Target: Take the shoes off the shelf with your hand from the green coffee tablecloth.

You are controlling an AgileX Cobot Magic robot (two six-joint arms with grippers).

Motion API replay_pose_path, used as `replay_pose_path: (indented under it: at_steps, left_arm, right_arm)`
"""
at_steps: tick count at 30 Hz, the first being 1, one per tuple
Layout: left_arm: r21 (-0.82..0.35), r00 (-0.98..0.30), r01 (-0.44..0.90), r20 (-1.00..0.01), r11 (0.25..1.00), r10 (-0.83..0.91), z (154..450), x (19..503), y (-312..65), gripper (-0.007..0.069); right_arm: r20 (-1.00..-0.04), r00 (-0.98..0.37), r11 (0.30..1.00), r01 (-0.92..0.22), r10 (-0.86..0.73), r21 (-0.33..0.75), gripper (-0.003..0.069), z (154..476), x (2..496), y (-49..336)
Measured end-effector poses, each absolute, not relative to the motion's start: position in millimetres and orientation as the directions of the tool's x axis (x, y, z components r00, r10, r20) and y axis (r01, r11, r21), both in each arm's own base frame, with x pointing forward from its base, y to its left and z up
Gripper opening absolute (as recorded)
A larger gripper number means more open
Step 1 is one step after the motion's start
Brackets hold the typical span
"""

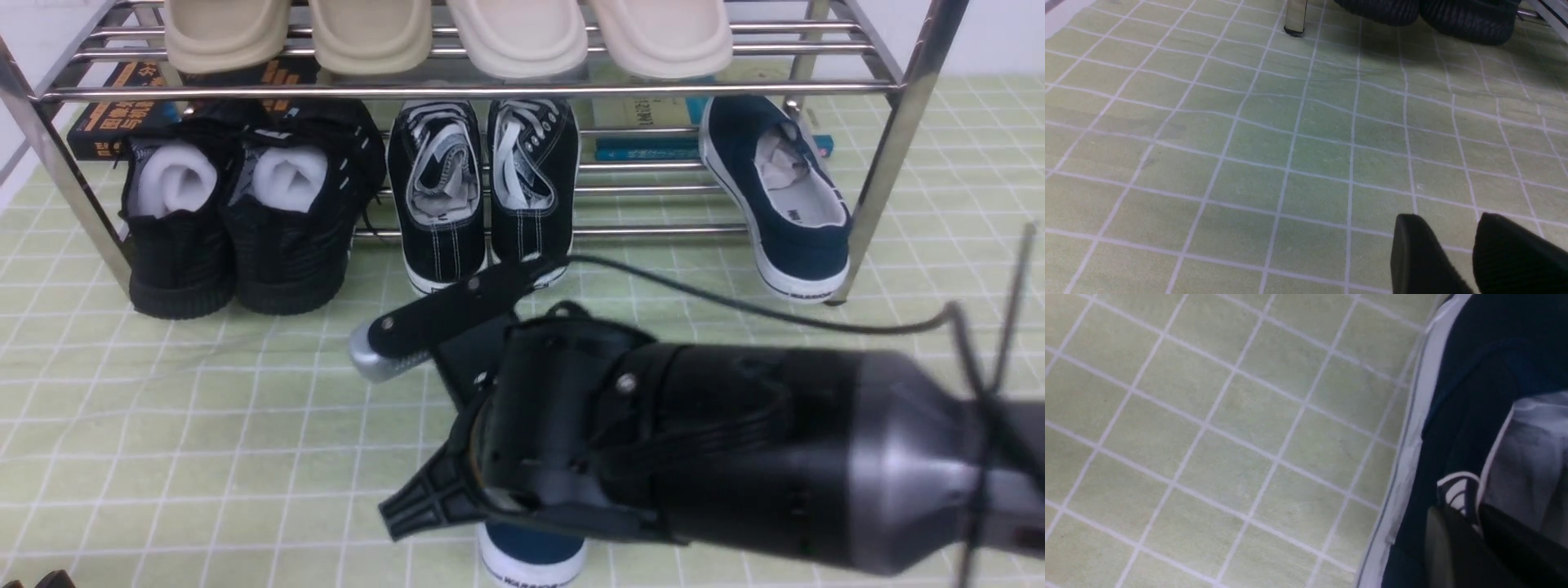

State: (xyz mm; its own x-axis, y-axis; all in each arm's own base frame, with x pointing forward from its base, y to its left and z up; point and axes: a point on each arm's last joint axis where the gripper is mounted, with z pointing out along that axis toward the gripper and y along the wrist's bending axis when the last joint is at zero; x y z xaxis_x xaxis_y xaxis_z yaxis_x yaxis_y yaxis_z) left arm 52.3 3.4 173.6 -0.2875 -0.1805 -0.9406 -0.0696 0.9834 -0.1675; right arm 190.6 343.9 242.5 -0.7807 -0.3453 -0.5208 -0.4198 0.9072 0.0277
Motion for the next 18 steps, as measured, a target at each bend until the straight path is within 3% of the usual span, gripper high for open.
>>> replay_pose_path:
  at_steps: [5, 9, 10, 11, 13, 15, 18]
  left_arm:
    - [-0.167, -0.288, -0.07, -0.941, 0.983, -0.181, 173.6, 52.3, 3.4, 0.0242]
    - [-0.167, -0.288, -0.07, -0.941, 0.983, -0.181, 173.6, 52.3, 3.4, 0.0242]
    - [-0.167, -0.288, -0.07, -0.941, 0.983, -0.181, 173.6, 52.3, 3.4, 0.0242]
    - [-0.167, -0.288, -0.07, -0.941, 0.983, -0.181, 173.6, 52.3, 3.4, 0.0242]
    - [-0.167, -0.288, -0.07, -0.941, 0.983, -0.181, 173.6, 52.3, 3.4, 0.0242]
    - [-0.167, -0.288, -0.07, -0.941, 0.983, -0.181, 173.6, 52.3, 3.4, 0.0242]
    - [-0.167, -0.288, -0.07, -0.941, 0.983, -0.181, 173.6, 52.3, 3.4, 0.0242]
  right_arm:
    - [-0.499, -0.807, 0.907, -0.411, -0.315, 0.091, 0.0111, 230.0, 189.7, 353.0]
    - [-0.482, -0.833, 0.907, -0.389, -0.27, 0.164, 0.0295, 236.8, 186.2, 355.9]
    - [-0.483, -0.833, 0.906, -0.389, -0.27, 0.164, 0.0306, 237.9, 186.2, 355.7]
    - [-0.474, -0.838, 0.907, -0.386, -0.27, 0.167, 0.0375, 245.2, 184.8, 354.4]
    - [-0.465, -0.827, 0.899, -0.418, -0.317, 0.131, 0.046, 262.8, 183.0, 350.1]
    - [-0.464, -0.803, 0.885, -0.459, -0.373, 0.082, 0.0493, 279.6, 181.7, 343.7]
    - [-0.462, -0.745, 0.841, -0.541, -0.481, -0.005, 0.0487, 313.1, 183.1, 329.4]
